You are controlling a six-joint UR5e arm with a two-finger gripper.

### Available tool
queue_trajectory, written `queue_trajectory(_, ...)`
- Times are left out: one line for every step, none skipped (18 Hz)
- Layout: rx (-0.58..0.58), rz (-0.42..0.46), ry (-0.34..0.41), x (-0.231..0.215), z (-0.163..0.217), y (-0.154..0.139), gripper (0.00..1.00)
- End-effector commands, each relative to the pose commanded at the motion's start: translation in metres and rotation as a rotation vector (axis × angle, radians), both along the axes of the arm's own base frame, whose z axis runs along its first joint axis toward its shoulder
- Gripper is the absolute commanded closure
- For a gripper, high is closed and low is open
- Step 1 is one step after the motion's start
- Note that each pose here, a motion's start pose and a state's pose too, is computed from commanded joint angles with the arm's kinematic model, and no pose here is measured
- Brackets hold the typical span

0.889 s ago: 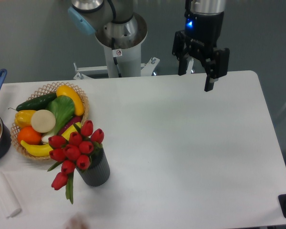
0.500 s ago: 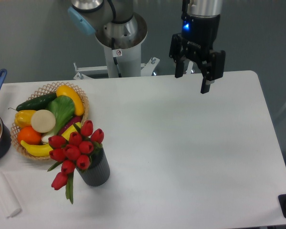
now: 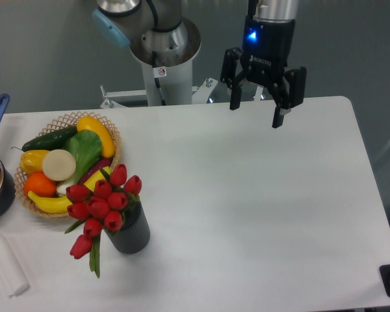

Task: Pick up the flowers from the vase
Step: 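Open the gripper wide above the empty table area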

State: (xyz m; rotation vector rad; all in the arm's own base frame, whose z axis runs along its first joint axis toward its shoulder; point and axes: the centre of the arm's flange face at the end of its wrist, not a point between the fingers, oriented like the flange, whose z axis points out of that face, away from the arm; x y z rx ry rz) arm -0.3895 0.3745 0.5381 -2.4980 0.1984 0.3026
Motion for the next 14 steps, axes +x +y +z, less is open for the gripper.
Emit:
queue_trajectory(0.039, 0.014, -0.035, 0.002, -0.003, 0.002, 0.00)
queue_trajectory(0.064, 0.017, -0.049, 0.003, -0.003, 0.004, 0.00)
queue_trajectory(0.072, 0.023, -0.054, 0.004, -0.002, 0.005, 0.00)
queue_trajectory(0.075, 0.038, -0.067, 0.004, -0.002, 0.005, 0.00)
queue_trajectory(0.081, 0.065, -0.087, 0.004, -0.002, 0.005, 0.00)
queue_trajectory(0.089, 0.096, -0.113, 0.004, -0.002, 0.006, 0.00)
queue_trajectory(0.096, 0.119, -0.134, 0.006, 0.000, 0.009, 0.00)
queue_trajectory(0.099, 0.131, -0.143, 0.006, 0.000, 0.010, 0.00)
queue_trajectory(0.097, 0.132, -0.149, 0.007, -0.002, 0.010, 0.00)
queue_trajectory(0.098, 0.125, -0.147, 0.009, -0.003, 0.012, 0.00)
queue_trajectory(0.107, 0.114, -0.128, 0.011, -0.002, 0.016, 0.00)
queue_trajectory(0.119, 0.104, -0.108, 0.014, -0.003, 0.021, 0.00)
queue_trajectory(0.130, 0.101, -0.095, 0.015, -0.004, 0.022, 0.00)
queue_trajectory(0.132, 0.103, -0.094, 0.015, -0.008, 0.022, 0.00)
